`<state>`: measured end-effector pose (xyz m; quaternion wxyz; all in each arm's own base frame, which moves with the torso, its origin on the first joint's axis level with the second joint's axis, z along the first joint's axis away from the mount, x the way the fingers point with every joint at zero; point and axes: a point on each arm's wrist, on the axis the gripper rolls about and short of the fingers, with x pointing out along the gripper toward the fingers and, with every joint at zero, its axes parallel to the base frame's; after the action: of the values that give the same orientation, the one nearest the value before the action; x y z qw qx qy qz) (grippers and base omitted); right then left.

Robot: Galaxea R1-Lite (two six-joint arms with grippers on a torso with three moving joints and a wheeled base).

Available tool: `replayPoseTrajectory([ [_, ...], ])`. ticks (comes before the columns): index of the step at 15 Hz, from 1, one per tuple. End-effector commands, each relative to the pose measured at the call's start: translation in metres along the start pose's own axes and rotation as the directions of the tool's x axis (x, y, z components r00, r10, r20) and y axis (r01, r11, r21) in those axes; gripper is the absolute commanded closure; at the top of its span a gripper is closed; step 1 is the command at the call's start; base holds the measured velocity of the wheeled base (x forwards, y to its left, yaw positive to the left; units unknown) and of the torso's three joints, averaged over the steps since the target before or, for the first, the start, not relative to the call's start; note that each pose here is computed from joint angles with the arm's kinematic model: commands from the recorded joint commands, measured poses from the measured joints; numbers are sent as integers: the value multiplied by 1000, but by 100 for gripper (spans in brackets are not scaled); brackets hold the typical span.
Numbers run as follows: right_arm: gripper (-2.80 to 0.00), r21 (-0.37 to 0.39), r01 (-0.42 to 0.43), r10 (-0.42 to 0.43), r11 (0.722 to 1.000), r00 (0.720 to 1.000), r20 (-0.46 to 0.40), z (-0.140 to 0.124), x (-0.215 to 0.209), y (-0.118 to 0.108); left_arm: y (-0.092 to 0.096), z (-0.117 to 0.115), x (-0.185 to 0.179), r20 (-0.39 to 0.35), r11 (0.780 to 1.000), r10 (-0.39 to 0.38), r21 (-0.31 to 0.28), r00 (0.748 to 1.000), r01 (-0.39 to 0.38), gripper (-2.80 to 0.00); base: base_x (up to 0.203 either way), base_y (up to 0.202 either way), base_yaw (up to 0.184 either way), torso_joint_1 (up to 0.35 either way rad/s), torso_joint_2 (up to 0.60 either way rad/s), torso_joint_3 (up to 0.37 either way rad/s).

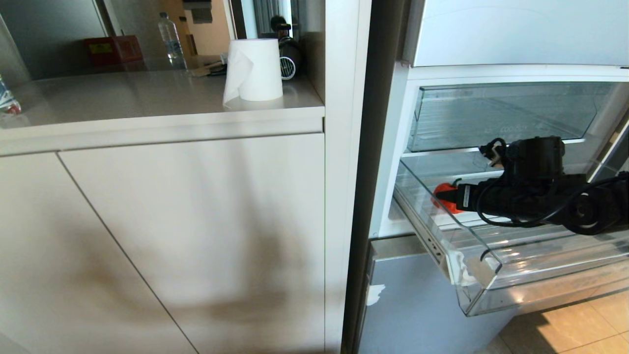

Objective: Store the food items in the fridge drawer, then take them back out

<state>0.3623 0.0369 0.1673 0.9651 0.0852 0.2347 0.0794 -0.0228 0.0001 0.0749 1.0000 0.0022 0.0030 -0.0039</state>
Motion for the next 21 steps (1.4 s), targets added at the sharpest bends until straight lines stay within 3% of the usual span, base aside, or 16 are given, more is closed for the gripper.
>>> replayPoseTrajectory([
  [1,-280,-1,-4,4,1000,1000,18,4,-6,2,0,0,0,0,1000,0,0,1000,0,0,0,0,0,0,0,0],
  [5,-280,-7,-6,6,1000,999,52,11,-22,4,0,0,0,0,1000,0,0,1000,0,0,0,0,0,0,0,0],
  [9,-280,-21,-17,20,1000,991,129,18,-75,11,0,0,0,0,1000,0,0,1000,0,0,0,0,0,0,0,0],
  [10,-98,-25,-20,24,999,987,158,18,-96,13,0,0,0,0,1000,0,0,1000,0,0,0,0,0,0,0,0],
  [11,0,-32,-21,27,999,982,189,16,-117,14,0,0,0,0,1000,0,0,1000,0,0,0,0,0,0,0,0],
  [14,0,-59,-22,39,998,951,307,2,-190,18,0,0,0,0,1000,0,0,1000,0,0,0,0,0,0,0,0],
  [16,0,-105,-13,55,994,912,406,-19,-243,21,0,0,0,0,1000,0,0,1000,0,0,0,0,0,0,0,0],
  [18,0,-181,25,67,983,873,482,-57,-287,20,0,0,0,0,1000,0,0,1000,0,0,0,0,0,0,0,0],
  [21,0,-260,93,64,961,842,536,-143,-316,9,0,0,0,0,1000,0,0,1000,0,0,0,0,0,0,0,0],
])
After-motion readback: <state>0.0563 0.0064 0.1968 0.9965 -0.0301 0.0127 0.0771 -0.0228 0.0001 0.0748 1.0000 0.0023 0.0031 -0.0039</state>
